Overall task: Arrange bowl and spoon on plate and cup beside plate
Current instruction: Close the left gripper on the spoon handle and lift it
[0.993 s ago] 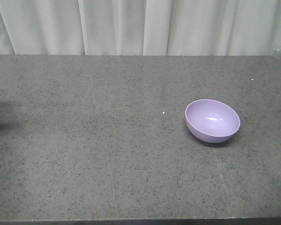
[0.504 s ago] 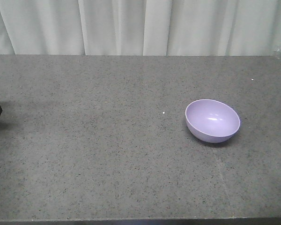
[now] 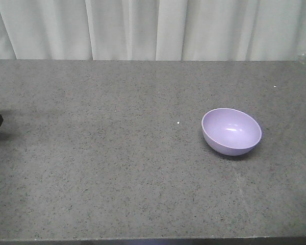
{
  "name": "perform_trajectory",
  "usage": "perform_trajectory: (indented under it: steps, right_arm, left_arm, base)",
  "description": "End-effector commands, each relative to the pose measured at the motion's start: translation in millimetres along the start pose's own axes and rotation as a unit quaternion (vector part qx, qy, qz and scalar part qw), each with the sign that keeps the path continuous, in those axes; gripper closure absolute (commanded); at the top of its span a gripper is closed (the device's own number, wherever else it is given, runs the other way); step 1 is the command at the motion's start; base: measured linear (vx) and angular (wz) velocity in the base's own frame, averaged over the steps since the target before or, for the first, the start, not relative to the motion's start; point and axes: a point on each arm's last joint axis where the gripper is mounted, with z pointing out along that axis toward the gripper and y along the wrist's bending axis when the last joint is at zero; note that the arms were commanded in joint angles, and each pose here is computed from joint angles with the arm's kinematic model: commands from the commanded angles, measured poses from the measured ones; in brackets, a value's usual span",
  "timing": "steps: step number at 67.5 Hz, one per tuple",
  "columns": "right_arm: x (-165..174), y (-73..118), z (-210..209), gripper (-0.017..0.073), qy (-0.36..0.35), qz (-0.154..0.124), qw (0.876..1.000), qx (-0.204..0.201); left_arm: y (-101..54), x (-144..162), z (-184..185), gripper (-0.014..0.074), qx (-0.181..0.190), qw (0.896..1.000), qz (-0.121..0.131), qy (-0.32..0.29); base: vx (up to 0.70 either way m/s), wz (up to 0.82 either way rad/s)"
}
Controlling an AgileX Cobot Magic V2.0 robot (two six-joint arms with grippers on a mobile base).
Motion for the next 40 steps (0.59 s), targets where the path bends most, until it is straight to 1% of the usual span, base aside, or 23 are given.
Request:
perform_trajectory:
  steps: [1, 9, 16, 21, 33, 36, 40]
  right_arm:
    - [-16, 1.9, -2, 0.0087, -0.045, 0.0, 0.999, -0.002]
    - [-16, 2.0, -2, 0.0087, -0.045, 0.0, 0.999, -0.002]
    - [-16, 2.0, -2, 0.0087, -0.045, 0.001, 0.999, -0.003]
    - [-16, 2.0, -2, 0.0087, -0.045, 0.001, 0.999, -0.003]
    - [-15, 2.1, -2, 0.0087, -0.043, 0.001, 0.999, -0.003]
    - [-15, 2.1, -2, 0.0087, -0.043, 0.001, 0.999, -0.003]
    - [-15, 2.1, -2, 0.0087, -0.044, 0.001, 0.999, -0.003]
  left_arm:
    - [4.1, -2, -26, 0.0603, -0.015, 0.999, 0.0, -0.039]
    - [3.8, -2, -26, 0.0601, -0.013, 0.999, -0.001, -0.041]
    - [0.0, -2, -31, 0.0601, 0.009, 0.999, -0.008, -0.051]
    - [-1.5, -2, -38, 0.0601, 0.017, 0.998, -0.005, -0.064]
    - [-9.2, 4, -77, 0.0601, 0.055, 0.991, -0.012, -0.122]
    - [-12.0, 8, -92, 0.0601, 0.068, 0.987, -0.013, -0.144]
    - [-16.2, 14, -113, 0.0601, 0.088, 0.981, -0.008, -0.172]
  base:
    - [0.0, 0.0]
    - [0.0, 0.0]
    - [0.0, 0.0]
    - [0.0, 0.0]
    - [0.0, 0.0]
    - [0.0, 0.0]
    - [0.0, 0.0]
